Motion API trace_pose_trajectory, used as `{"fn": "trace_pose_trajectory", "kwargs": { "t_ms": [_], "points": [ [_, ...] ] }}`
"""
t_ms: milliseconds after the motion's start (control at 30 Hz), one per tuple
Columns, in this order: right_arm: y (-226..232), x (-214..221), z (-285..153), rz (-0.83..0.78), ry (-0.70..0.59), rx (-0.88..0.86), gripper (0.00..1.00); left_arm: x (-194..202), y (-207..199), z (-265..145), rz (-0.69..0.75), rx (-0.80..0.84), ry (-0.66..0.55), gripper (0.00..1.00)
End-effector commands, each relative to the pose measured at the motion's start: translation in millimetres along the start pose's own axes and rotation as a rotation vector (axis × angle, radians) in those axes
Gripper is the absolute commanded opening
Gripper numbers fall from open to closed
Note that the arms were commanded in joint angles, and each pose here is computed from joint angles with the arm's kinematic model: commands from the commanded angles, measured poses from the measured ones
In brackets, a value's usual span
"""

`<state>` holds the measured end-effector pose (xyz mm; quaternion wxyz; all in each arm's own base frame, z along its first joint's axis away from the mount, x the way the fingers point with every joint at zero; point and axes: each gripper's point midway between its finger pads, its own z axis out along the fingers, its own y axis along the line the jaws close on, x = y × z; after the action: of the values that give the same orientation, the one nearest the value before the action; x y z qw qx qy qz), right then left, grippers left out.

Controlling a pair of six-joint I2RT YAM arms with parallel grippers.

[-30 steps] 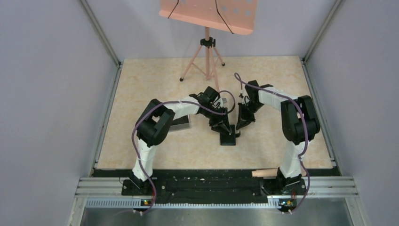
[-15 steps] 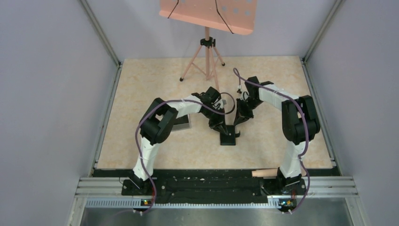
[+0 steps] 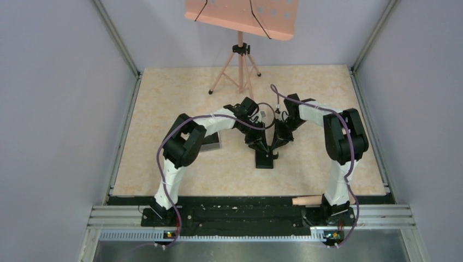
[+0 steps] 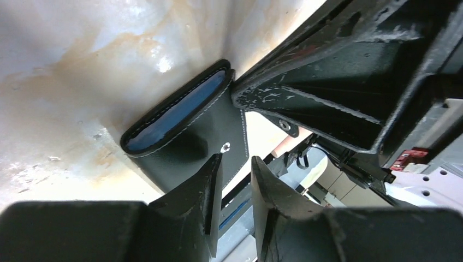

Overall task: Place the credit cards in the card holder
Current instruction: Close the card holder at the center of the board.

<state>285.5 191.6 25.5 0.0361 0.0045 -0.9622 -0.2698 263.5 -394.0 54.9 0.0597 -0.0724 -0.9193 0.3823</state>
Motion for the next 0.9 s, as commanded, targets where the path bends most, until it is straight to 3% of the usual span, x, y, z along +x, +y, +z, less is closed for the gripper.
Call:
{"fn": "trace_pose_trajectory", "kwargs": {
  "t_ms": [0, 100, 233, 300, 367, 400, 567, 667, 733, 867],
  "points": [
    [-7, -8, 6, -0.014, -0.031, 0.019, 0.0, -12, -43, -21, 0.098, 0.069, -0.087, 0.32],
    [0, -12, 0, -0.033, -0.052, 0.006, 0.0, -19, -41, -38, 0.145, -0.007, -0.184, 0.36],
    [11, -18, -8, -0.056, -0.078, -0.024, 0.0, -33, -23, -79, 0.209, -0.22, -0.375, 0.51],
    [16, -21, -13, -0.067, -0.093, -0.035, 0.0, -39, -13, -106, 0.24, -0.331, -0.472, 0.65],
    [21, -24, -19, -0.081, -0.112, -0.046, 0.0, -44, -6, -134, 0.269, -0.427, -0.579, 0.93],
    [24, -26, -22, -0.088, -0.122, -0.051, 0.0, -46, -6, -155, 0.281, -0.468, -0.652, 0.98],
    [32, -31, -36, -0.115, -0.171, -0.053, 0.0, -51, 3, -221, 0.289, -0.585, -0.953, 0.99],
    [37, -34, -43, -0.13, -0.2, -0.059, 0.0, -50, 14, -240, 0.241, -0.618, -1.053, 0.99],
    [37, -35, -45, -0.131, -0.209, -0.057, 0.0, -48, 23, -240, 0.194, -0.613, -1.06, 0.99],
    [37, -33, -44, -0.135, -0.203, -0.065, 0.0, -46, 16, -218, 0.232, -0.487, -0.965, 0.94]
  ]
}}
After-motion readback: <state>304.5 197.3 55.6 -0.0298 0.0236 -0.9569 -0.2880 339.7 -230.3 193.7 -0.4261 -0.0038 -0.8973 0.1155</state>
